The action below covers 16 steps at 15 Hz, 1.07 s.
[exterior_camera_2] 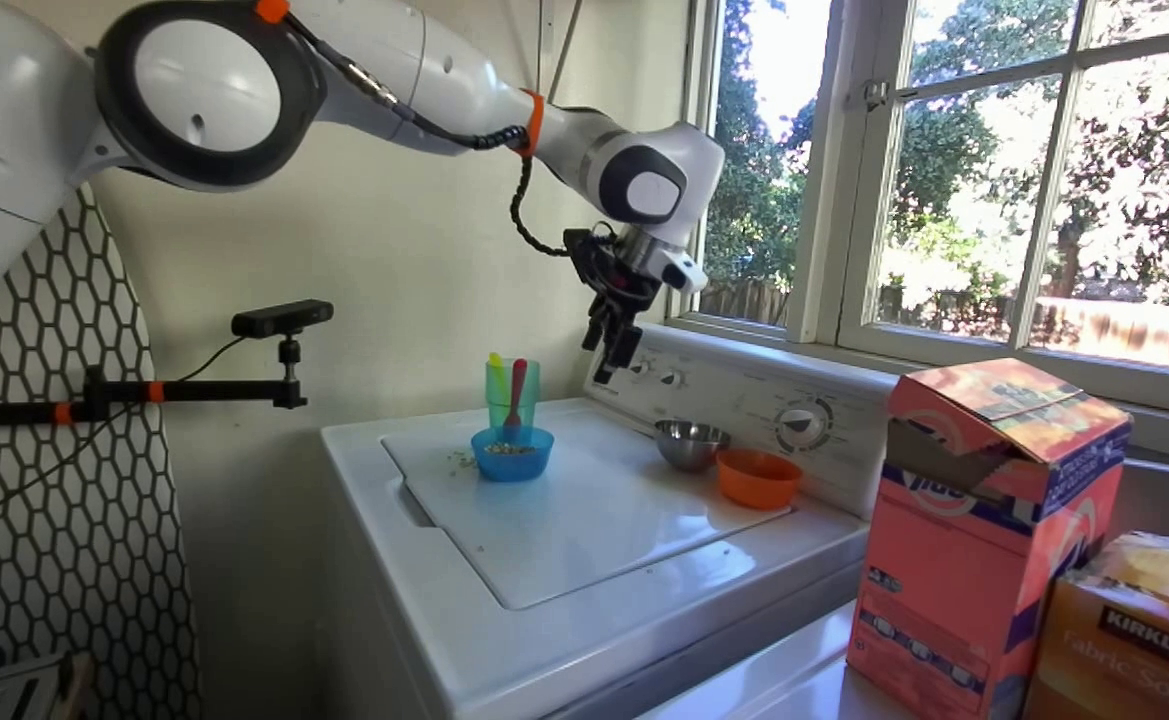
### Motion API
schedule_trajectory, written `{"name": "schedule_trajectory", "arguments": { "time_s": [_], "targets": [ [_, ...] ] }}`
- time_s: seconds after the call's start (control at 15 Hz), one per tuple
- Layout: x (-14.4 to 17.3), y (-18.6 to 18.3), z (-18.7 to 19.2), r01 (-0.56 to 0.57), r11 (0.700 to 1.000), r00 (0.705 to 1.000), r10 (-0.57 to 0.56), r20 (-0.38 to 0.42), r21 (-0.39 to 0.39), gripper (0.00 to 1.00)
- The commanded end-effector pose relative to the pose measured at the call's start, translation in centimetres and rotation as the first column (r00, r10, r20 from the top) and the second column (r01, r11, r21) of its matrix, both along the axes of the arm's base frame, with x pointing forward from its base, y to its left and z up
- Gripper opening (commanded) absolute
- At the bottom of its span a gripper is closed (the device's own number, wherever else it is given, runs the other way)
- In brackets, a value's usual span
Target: Put the knife in the green cup, stack the bowls, and then move them to the next washing machine
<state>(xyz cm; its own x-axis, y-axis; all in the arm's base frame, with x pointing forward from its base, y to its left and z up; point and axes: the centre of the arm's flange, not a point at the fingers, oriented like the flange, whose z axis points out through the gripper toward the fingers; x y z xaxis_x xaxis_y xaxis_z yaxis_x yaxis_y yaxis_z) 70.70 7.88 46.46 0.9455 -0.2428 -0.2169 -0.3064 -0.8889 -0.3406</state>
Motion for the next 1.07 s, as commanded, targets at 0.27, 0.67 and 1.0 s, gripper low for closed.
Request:
{"name": "schedule_trajectory", "arguments": {
  "time_s": [0.27,0.67,1.0],
  "targets": [
    [6.5,-4.4,-5.0,0.269,0.962,0.957,-0.260,0.130,-0.054,1.00],
    [7.7,-7.7,-5.1,0.521,0.848,0.843,-0.494,0.211,-0.097,1.00],
    [7.2,-9.2,-4.3,0.564,0.821,0.813,-0.533,0.236,-0.090,1.00]
  ]
}}
